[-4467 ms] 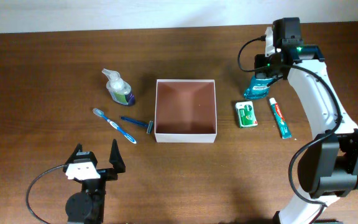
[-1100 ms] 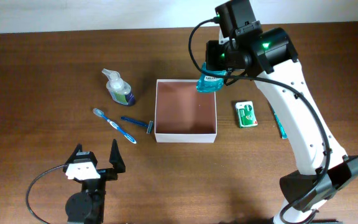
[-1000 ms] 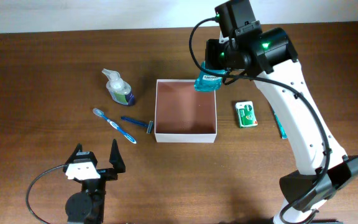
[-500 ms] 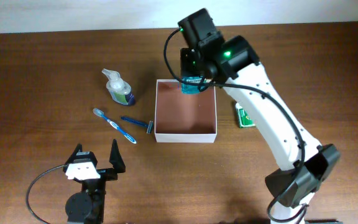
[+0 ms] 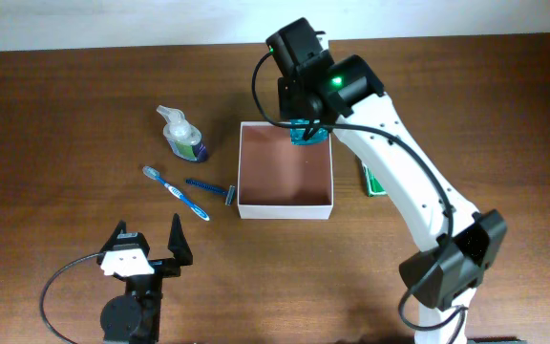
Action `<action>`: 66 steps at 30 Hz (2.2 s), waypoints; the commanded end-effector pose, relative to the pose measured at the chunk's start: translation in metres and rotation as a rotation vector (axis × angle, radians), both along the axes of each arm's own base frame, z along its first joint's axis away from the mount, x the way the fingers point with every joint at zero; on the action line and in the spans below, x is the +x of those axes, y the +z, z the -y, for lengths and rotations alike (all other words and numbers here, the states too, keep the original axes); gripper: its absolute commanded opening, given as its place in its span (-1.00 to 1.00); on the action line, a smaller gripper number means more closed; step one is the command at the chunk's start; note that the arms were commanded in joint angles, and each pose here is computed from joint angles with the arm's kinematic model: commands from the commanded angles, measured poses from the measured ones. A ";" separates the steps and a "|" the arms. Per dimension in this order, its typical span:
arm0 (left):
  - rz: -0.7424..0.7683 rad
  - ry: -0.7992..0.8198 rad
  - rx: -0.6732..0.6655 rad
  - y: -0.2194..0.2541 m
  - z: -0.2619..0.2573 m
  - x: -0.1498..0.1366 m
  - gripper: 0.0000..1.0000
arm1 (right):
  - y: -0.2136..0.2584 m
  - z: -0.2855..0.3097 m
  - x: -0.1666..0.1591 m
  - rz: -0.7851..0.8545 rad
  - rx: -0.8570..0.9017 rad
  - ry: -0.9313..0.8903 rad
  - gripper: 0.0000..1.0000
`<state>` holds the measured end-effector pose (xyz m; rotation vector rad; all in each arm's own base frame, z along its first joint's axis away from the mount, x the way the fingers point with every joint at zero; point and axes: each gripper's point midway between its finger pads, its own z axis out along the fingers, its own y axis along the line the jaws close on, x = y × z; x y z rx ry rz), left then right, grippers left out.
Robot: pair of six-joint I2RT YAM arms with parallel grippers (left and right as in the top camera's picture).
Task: Pack container
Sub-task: 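Lift the Listerine bottle and carry it left over the box, then lower the Listerine bottle into the box's back right corner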
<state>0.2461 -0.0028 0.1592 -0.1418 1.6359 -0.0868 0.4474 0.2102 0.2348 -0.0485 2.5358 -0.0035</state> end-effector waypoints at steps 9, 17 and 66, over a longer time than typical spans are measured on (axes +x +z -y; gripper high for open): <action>-0.002 -0.012 0.016 -0.001 0.002 0.000 0.99 | -0.006 0.003 0.011 0.020 -0.044 -0.034 -0.69; -0.002 -0.012 0.016 -0.001 0.002 0.000 0.99 | -0.018 0.000 0.015 0.008 -0.053 -0.033 -0.70; -0.002 -0.012 0.016 -0.001 0.002 0.000 0.99 | -0.049 0.022 0.042 -0.015 -0.068 -0.095 -0.67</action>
